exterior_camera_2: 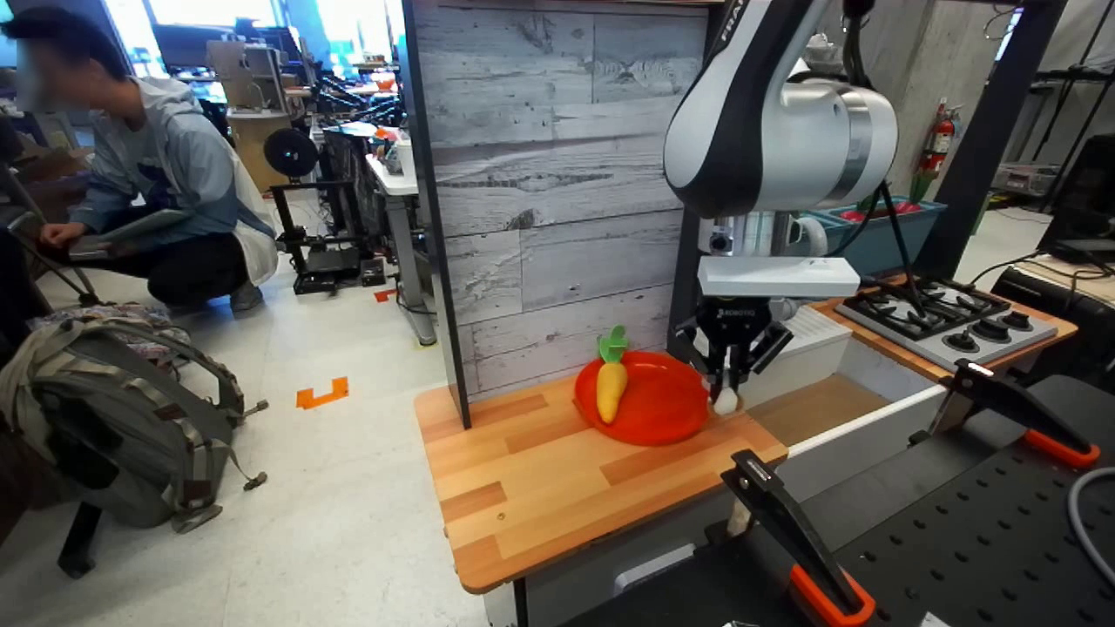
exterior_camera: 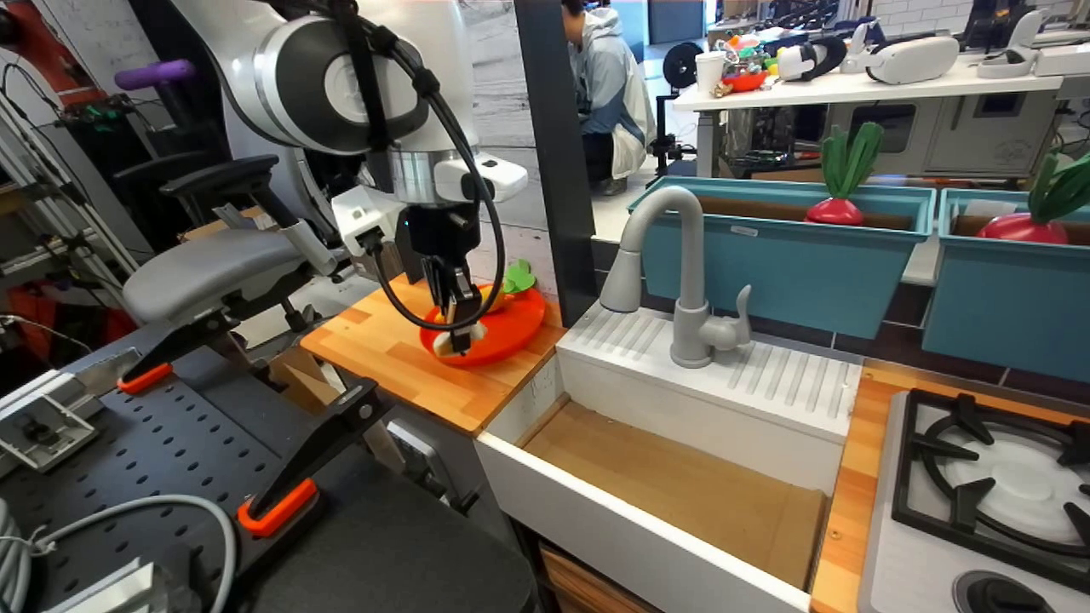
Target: Bring the bear toy closer to the sink
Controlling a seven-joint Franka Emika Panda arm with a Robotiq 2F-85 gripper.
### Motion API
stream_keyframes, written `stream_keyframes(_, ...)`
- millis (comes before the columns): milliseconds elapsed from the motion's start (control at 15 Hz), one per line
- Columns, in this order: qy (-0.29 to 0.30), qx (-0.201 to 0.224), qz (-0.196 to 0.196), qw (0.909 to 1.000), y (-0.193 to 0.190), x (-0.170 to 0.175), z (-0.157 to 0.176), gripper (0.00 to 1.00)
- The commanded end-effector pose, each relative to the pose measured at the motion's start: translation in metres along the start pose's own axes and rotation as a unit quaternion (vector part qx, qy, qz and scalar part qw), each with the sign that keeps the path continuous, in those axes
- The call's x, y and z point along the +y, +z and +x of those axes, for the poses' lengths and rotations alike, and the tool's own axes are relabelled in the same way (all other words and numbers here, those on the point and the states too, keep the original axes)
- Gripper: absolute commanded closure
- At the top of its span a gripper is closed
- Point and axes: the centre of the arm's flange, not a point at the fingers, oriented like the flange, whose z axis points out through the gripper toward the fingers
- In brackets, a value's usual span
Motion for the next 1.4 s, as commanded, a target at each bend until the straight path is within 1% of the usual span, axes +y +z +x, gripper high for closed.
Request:
stream_keyframes(0,0.002,-0.012,0.011,0.9999,0.012,0.004,0.017,0.96)
stream_keyframes(267,0.012,-0.015,0.009,0.9998,0.019,0.013,0.022,0.96)
stream_keyframes(733,0.013,-0.025,0.004,0.9996,0.029,0.017,0.031,0.96)
stream_keyframes(800,0.012,-0.026,0.005,0.9996,0.029,0.018,0.031,0.6)
stream_keyframes(867,0.012,-0.025,0.004,0.9996,0.029,0.018,0.031,0.59)
stream_keyframes(1133,0.012,-0.02,0.006,0.9997,0.028,0.017,0.029,0.31)
stream_keyframes(1200,0.012,-0.019,0.006,0.9997,0.028,0.017,0.029,0.23)
stream_keyframes(1333,0.012,-0.015,0.006,0.9998,0.026,0.016,0.026,0.09)
